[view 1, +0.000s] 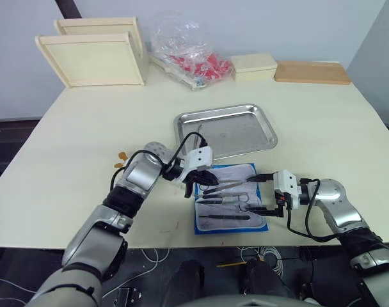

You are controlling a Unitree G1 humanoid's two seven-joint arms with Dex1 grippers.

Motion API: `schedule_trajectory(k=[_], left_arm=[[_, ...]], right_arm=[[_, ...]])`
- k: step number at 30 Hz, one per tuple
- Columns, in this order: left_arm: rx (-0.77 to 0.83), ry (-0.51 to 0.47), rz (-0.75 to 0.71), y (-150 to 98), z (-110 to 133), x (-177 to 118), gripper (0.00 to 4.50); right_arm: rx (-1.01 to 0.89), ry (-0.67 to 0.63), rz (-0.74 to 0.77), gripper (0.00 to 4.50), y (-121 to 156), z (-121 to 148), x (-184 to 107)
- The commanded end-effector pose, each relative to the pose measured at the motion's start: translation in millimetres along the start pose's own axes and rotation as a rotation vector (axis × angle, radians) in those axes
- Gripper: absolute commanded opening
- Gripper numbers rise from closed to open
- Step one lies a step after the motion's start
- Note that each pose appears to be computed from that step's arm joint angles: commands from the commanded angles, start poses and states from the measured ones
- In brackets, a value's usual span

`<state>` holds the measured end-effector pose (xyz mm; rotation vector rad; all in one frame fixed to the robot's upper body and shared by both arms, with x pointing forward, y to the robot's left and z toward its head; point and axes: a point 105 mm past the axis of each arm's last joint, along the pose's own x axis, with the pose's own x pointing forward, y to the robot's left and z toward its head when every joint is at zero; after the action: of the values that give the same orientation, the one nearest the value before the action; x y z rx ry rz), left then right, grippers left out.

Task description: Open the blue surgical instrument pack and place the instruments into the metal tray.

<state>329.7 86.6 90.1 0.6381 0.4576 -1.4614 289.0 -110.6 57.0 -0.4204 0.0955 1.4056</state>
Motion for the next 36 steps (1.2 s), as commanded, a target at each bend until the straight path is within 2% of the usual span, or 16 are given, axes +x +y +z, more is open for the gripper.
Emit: schedule_trajectory(k=[1,6,9,15,22,26,32,36], left_arm=[[0.017,0.034,-0.020,-1,4,-2,0.07],[0.038,0.082,0.014,3,7,-7,0.07],[0.075,0.107,0.090,11,12,-9,0.07],[0.094,0.141,0.104,7,14,-11,0.07],[-0.003,0.208,0.155,12,15,-20,0.07],[-0.085,0.201,0.087,2,25,-23,0.07],[-0.113,0.268,0.108,6,23,-33,0.07],[-0.141,0.260,0.106,7,29,-36,0.07]], right_arm=[[0.084,0.117,0.050,4.50,19,-32,3],[0.088,0.121,0.049,4.50,20,-33,3],[0.090,0.122,0.048,4.50,21,-33,3],[0.088,0.120,0.048,4.50,20,-33,5],[0.087,0.120,0.046,4.50,20,-33,5],[0.088,0.119,0.044,4.50,20,-33,6],[0.088,0.118,0.039,4.50,21,-33,7],[0.089,0.116,0.037,4.50,21,-33,7]])
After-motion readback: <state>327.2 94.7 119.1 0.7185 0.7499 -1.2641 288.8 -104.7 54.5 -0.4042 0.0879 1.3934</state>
